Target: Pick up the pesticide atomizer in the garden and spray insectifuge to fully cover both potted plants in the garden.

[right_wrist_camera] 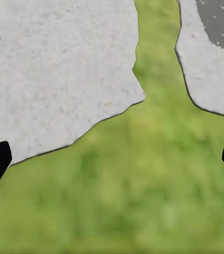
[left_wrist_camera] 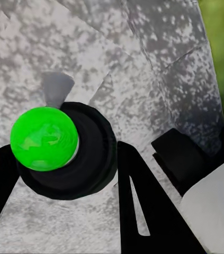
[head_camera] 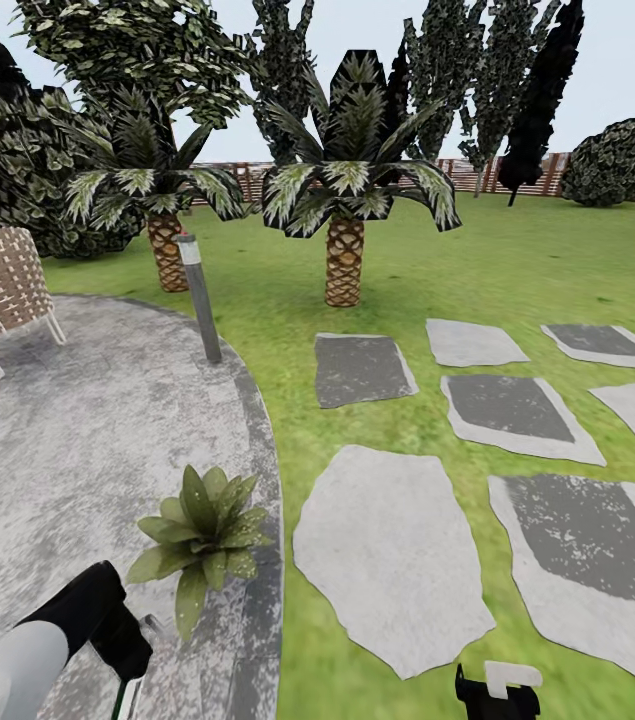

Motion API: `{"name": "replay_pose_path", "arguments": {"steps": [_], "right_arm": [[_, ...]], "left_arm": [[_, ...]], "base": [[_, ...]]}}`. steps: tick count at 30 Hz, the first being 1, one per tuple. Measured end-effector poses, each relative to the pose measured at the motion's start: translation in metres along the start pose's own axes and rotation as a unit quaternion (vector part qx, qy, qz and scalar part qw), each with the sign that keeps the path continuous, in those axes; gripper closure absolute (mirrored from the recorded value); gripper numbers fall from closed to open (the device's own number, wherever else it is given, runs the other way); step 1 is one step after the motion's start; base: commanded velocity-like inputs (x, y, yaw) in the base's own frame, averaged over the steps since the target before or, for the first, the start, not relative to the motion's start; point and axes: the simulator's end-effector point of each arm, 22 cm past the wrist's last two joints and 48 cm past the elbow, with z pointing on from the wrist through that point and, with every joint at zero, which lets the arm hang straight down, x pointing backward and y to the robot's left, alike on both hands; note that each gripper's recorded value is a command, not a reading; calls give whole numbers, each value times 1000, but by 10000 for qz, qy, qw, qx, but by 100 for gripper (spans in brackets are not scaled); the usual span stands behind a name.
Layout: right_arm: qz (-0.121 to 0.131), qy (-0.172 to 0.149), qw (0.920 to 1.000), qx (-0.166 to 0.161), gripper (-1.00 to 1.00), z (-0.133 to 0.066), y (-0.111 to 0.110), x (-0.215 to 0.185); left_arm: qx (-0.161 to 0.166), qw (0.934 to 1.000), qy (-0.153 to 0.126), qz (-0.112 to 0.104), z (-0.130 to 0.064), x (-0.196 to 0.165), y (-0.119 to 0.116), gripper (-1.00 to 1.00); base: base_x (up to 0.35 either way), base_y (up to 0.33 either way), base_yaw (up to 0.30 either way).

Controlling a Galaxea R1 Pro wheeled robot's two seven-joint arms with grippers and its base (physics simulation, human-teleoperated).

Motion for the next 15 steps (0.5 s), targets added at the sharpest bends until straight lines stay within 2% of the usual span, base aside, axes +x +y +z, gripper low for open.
{"name": "replay_pose_path", "arguments": {"steps": [2, 4, 10, 15], "right_arm": [[0, 0, 10000, 0, -100, 0, 0, 0], [-1, -1, 10000, 0, -100, 0, 0, 0], [-1, -1, 10000, 0, -100, 0, 0, 0], [0, -1, 10000, 0, -100, 0, 0, 0]], "left_arm": [[-13, 9999, -59, 101, 5, -9, -8, 100], [-30, 9999, -79, 113, 5, -11, -9, 100], [-59, 9999, -105, 3, -3, -6, 3, 100], [15, 9999, -110, -27, -7, -6, 4, 100]], "base": [[0, 0, 0], [0, 0, 0], [0, 0, 0], [0, 0, 0]]}}
